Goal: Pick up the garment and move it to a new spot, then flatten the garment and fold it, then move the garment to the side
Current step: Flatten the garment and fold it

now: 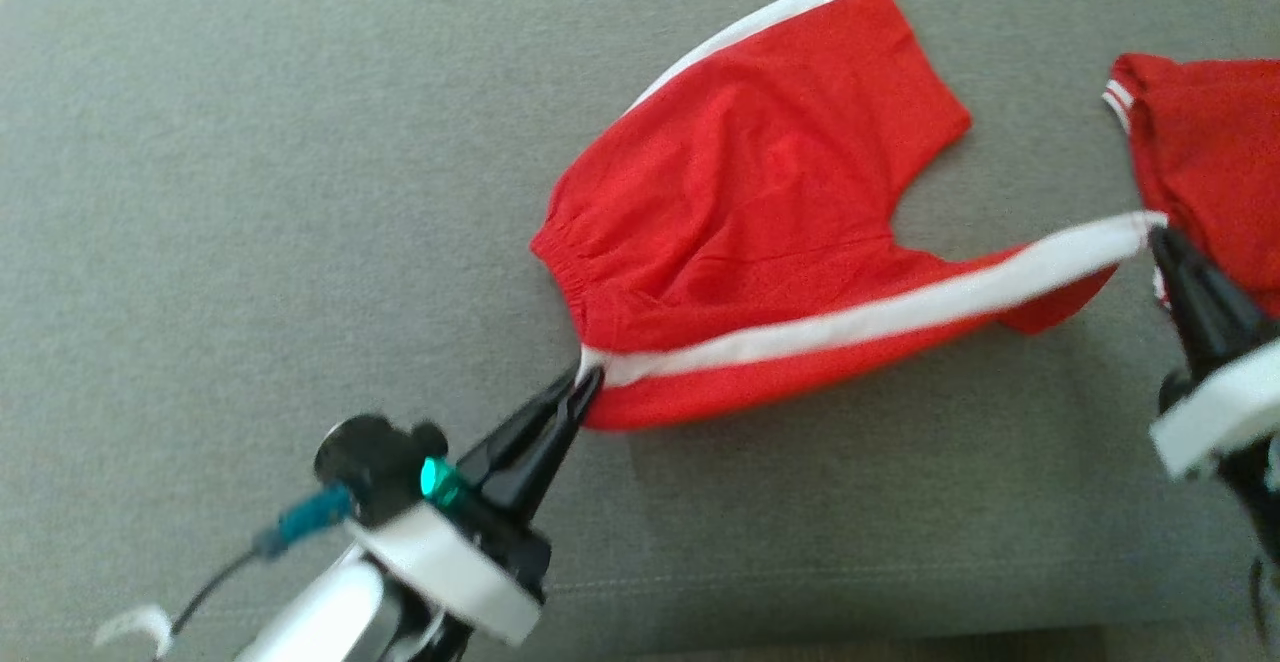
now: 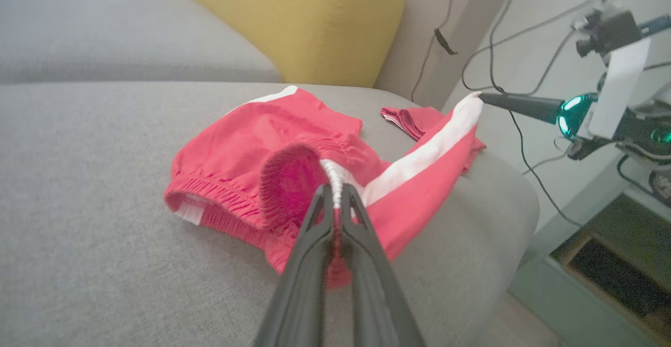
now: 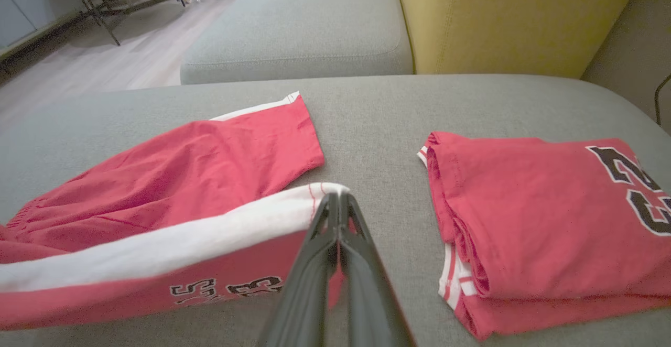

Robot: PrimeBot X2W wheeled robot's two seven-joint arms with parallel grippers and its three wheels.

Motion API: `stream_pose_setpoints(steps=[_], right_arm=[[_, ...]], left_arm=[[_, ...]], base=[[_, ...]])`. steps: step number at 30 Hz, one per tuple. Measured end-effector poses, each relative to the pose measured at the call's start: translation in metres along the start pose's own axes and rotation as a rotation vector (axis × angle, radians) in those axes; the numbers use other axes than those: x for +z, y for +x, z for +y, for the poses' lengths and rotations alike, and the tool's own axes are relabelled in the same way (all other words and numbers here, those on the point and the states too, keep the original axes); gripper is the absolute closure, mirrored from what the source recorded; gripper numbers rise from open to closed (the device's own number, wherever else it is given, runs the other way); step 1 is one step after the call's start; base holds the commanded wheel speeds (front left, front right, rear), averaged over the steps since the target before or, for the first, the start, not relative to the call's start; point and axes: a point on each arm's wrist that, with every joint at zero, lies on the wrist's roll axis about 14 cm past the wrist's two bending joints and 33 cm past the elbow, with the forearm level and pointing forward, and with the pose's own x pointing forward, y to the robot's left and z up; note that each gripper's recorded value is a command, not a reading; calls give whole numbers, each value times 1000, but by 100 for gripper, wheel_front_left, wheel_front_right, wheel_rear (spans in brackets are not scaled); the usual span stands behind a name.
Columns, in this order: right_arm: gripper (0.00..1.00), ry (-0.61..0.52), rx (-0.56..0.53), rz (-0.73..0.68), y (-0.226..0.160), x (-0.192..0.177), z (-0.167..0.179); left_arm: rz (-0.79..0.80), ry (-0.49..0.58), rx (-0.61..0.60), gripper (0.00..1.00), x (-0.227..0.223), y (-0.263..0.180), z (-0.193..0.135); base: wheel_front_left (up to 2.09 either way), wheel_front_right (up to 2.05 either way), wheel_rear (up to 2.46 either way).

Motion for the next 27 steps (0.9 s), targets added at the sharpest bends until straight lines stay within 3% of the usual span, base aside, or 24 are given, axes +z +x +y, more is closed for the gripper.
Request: stream_pose_setpoints(steps=[5, 12, 22, 27], right_arm=[[100, -51, 24, 72, 39, 17, -3], [100, -79, 74, 123, 95, 40, 4], [100, -153, 137, 141, 162, 57, 27], [100, -199, 115, 115, 187, 66, 24]], left_arm=[[-2, -159, 84, 100, -1, 18, 25], [-26, -288, 171, 100, 4, 42, 61], [-86, -336, 276, 100, 8, 62, 109], [-80, -348, 325, 100, 0, 66, 127]], base=[[0, 0, 0], [0, 0, 0], [0, 0, 0], [0, 0, 0]])
